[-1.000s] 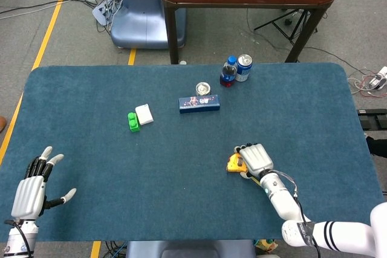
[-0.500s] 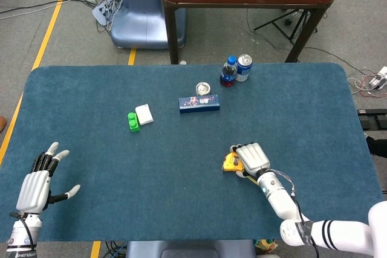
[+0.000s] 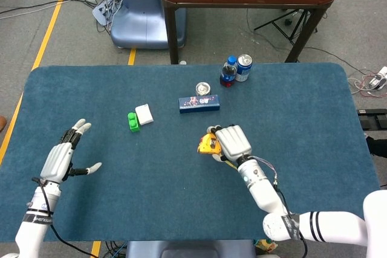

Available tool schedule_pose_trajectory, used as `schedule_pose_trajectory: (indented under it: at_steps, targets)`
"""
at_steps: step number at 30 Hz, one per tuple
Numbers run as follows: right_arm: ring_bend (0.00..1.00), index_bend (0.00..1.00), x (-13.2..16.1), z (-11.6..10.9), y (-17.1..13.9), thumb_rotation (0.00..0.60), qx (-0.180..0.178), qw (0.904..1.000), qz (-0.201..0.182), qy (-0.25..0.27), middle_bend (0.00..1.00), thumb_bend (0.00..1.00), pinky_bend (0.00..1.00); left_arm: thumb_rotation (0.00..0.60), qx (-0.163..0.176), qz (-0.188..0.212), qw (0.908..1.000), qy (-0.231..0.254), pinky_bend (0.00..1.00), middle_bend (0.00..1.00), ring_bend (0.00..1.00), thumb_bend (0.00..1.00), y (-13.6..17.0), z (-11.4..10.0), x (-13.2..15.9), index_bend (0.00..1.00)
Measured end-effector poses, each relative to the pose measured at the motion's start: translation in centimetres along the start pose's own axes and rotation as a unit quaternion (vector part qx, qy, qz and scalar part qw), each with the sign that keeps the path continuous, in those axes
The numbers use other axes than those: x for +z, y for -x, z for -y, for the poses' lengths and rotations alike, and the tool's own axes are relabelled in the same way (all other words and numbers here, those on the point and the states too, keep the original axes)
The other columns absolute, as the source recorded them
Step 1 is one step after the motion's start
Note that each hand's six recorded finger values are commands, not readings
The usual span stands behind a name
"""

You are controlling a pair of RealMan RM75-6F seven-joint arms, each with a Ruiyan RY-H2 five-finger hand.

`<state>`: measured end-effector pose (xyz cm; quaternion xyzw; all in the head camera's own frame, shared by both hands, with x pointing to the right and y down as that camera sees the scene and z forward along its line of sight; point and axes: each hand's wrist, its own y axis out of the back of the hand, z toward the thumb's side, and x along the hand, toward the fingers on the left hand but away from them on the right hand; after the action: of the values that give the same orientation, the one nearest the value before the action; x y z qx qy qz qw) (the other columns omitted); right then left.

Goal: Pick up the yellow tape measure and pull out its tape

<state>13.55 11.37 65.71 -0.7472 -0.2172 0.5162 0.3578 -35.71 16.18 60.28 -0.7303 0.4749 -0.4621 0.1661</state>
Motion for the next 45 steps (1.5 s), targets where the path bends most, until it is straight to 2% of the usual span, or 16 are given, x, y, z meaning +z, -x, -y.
schedule_pose_trajectory:
  at_steps: [6, 11, 21, 27, 45]
  targets:
    - [0.49, 0.58, 3.2, -1.7, 1.2, 0.600, -0.013, 0.9993, -0.002, 0.034, 0.59, 0.77, 0.38, 0.600, -0.013, 0.008, 0.9987, 0.048, 0.00, 0.00, 0.00, 0.14, -2.2, 1.2, 2.4, 0.00]
    - [0.49, 0.58, 5.3, -1.9, 1.8, 0.600, -0.015, 0.9986, -0.004, 0.050, 0.59, 0.77, 0.38, 0.600, -0.015, 0.011, 0.9968, 0.078, 0.00, 0.00, 0.00, 0.14, -3.5, 2.6, 4.2, 0.00]
    - [0.49, 0.58, 8.6, -2.4, 2.8, 0.600, -0.015, 0.9975, 0.008, 0.068, 0.59, 0.80, 0.38, 0.600, -0.013, 0.010, 0.9947, 0.102, 0.00, 0.00, 0.00, 0.14, -4.9, 5.1, 6.5, 0.00]
    - [0.49, 0.58, 9.8, -2.2, 3.4, 0.600, -0.014, 0.9973, 0.010, 0.071, 0.59, 0.80, 0.38, 0.600, -0.026, 0.008, 0.9939, 0.107, 0.00, 0.00, 0.00, 0.14, -5.4, 6.5, 7.0, 0.00]
    - [0.49, 0.59, 12.1, -1.8, 4.8, 0.600, -0.019, 0.9963, 0.018, 0.081, 0.59, 0.80, 0.38, 0.600, -0.034, 0.007, 0.9904, 0.134, 0.00, 0.00, 0.00, 0.14, -6.8, 8.7, 8.2, 0.00]
